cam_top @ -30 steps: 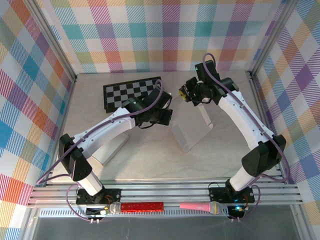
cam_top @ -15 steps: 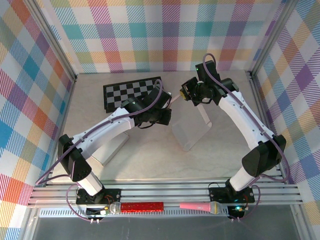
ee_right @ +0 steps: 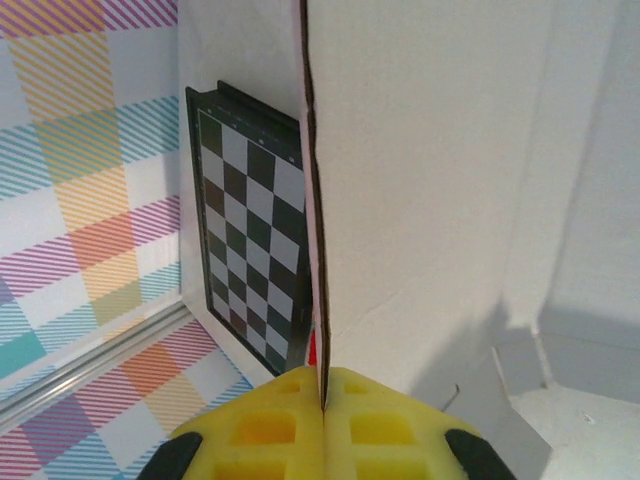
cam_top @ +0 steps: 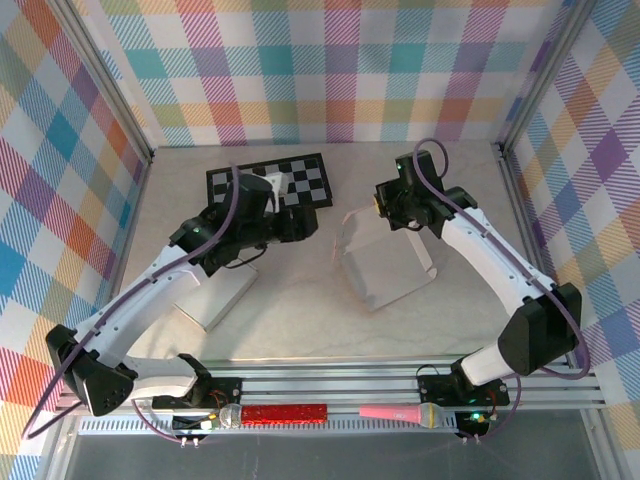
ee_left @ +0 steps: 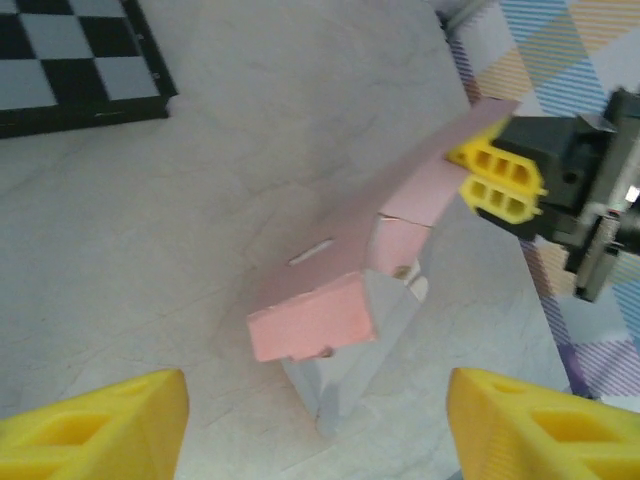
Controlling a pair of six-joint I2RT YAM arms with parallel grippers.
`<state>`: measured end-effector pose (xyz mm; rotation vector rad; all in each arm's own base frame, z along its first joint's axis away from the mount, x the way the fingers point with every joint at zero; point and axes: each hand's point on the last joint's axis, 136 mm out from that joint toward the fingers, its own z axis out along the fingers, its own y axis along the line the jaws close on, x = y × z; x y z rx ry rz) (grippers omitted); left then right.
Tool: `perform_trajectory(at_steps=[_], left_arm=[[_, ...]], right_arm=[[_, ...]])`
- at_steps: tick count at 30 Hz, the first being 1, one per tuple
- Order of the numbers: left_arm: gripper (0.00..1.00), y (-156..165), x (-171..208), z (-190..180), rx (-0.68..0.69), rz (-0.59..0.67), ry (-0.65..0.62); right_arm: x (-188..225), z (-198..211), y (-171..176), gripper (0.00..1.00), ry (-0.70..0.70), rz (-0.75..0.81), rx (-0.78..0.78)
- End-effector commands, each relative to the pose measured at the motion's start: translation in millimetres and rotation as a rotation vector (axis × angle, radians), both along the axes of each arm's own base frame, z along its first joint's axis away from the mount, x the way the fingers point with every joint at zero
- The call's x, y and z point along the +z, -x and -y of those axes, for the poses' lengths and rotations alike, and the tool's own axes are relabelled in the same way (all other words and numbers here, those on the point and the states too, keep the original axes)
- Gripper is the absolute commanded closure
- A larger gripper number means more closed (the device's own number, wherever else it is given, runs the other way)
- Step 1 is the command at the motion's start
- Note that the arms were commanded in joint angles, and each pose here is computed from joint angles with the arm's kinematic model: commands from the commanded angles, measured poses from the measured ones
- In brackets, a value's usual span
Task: Fold the paper box
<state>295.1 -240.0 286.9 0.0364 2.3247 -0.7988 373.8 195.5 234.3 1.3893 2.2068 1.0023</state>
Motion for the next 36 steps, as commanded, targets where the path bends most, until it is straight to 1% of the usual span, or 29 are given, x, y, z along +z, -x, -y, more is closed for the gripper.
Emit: perform_trajectory(at_steps=[1,3,6,13,18,20,23,26,30,33,36], left_arm=[[0.37,0,-30,-7,0.021,-0.149,0.072],[0.39,-1,-46,-18,0.048,-0.193,0.069],[0.39,1,-62,-32,0.066,-0.213,0.040],[0.39,12,-98,-55,0.084,-0.273,-0.016],[0.41,19,-117,-65,0.081,-0.267,-0.064],[0.42,20,-124,-67,0.071,-0.269,-0.081],[0.44,20,-135,-67,0.052,-0.267,-0.097],[0.49,19,-147,-65,0.031,-0.270,-0.114],[0.58,15,-159,-57,-0.012,-0.289,-0.115],[0.60,12,-164,-53,-0.018,-0.290,-0.110],[0.60,9,-170,-53,-0.017,-0.290,-0.113]], right_arm=[[4,-12,-17,1.00,-0.049,0.061,-0.022],[-10,-21,-20,1.00,-0.050,0.045,0.004],[-25,-36,-26,1.00,-0.047,0.060,0.052],[-32,-65,-45,1.00,-0.072,0.212,0.166],[-40,-79,-40,1.00,-0.112,0.296,0.264],[-39,-83,-39,1.00,-0.142,0.341,0.292],[-43,-87,-32,1.00,-0.167,0.367,0.329],[-49,-93,-27,1.00,-0.178,0.367,0.384],[-58,-94,-22,1.00,-0.198,0.415,0.426],[-60,-91,-19,1.00,-0.238,0.460,0.435],[-61,-89,-15,1.00,-0.250,0.483,0.457]])
